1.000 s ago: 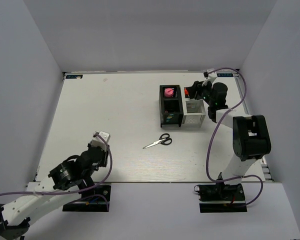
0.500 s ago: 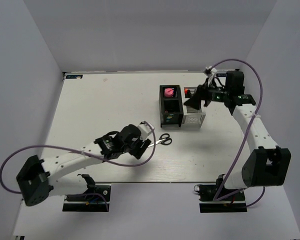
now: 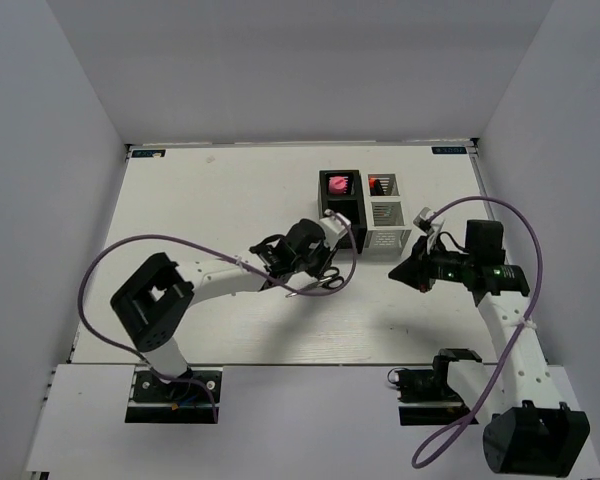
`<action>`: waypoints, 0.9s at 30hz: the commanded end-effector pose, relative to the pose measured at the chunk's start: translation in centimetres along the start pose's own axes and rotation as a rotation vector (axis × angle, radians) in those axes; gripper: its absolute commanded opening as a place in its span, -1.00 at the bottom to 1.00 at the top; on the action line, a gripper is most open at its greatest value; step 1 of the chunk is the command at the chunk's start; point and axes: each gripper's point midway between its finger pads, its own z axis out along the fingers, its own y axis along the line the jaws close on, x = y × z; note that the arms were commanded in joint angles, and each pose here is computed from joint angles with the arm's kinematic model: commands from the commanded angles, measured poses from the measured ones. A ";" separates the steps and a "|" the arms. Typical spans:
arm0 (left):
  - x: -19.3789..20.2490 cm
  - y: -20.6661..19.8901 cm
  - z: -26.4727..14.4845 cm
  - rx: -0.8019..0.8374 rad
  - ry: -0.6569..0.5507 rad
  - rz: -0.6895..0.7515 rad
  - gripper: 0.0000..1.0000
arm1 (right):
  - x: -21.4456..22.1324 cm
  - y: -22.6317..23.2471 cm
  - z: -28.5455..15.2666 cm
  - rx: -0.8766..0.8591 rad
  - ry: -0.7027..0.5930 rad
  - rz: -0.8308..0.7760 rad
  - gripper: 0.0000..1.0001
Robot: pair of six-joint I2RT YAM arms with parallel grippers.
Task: Sort the stationery into containers
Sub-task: Move the scissors to the center of the board.
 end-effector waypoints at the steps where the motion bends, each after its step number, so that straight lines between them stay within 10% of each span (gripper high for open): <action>1: -5.7 -0.2 1.1 0.032 -0.142 -0.050 -0.25 | -0.8 -3.2 -0.1 0.124 0.015 -0.060 -0.87; 27: 0.9 -0.2 4.9 0.097 0.082 -0.080 -0.53 | 0.2 -4.7 -0.4 0.186 0.067 -0.045 -0.76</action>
